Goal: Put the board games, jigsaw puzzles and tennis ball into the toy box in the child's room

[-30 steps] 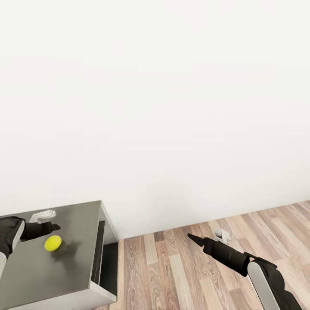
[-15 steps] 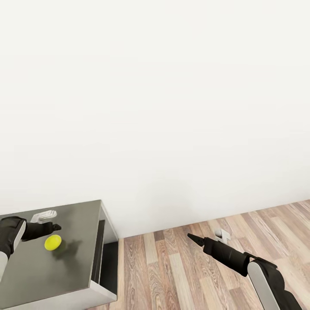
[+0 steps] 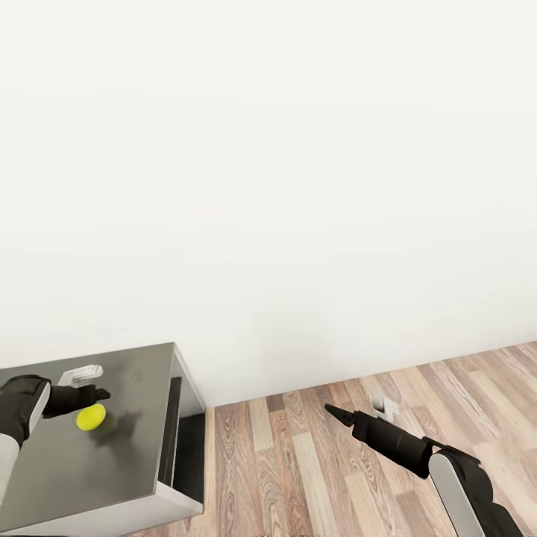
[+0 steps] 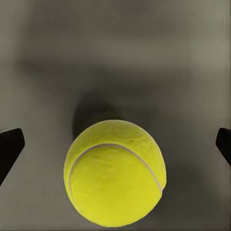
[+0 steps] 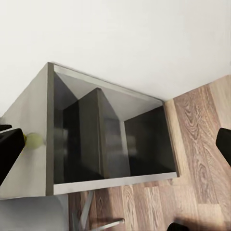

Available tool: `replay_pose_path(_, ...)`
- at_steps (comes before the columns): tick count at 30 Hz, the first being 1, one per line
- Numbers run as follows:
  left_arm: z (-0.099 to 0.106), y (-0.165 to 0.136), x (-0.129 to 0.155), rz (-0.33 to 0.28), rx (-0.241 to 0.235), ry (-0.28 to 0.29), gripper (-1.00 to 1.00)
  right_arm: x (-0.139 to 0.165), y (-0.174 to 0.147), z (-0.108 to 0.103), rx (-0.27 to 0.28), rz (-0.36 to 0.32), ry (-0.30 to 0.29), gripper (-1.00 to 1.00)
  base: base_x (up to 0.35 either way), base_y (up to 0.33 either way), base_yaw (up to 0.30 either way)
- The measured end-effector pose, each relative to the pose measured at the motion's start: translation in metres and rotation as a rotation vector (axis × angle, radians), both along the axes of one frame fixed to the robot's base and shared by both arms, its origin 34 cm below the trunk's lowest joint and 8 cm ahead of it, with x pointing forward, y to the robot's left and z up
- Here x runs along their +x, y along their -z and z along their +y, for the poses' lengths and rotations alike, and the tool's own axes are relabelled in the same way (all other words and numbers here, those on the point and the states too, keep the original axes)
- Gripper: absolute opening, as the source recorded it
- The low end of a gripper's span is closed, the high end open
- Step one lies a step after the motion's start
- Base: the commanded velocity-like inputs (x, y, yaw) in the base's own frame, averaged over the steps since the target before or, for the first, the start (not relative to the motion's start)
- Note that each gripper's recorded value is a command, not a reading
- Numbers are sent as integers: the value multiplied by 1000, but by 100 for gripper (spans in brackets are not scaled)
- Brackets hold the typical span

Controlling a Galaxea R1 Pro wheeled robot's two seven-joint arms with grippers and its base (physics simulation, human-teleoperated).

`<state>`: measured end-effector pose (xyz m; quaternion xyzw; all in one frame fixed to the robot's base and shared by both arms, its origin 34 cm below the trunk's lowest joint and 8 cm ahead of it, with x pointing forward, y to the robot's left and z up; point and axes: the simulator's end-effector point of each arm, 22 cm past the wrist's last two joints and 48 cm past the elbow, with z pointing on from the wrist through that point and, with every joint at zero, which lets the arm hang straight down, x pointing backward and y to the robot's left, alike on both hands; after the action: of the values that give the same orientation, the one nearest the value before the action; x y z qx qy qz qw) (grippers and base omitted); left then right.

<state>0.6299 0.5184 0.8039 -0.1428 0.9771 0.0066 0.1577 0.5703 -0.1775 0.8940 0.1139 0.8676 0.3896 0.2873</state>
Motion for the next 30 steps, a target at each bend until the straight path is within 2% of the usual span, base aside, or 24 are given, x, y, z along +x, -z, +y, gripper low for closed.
replay_pose_path(14,-7,14,-4,24,-8,4,100,-2,10,0,1,23,-1,100,-40,0,0)
replay_pose_path(30,-8,16,-4,28,-8,6,100,-3,11,0,1,23,-1,100,-25,0,0)
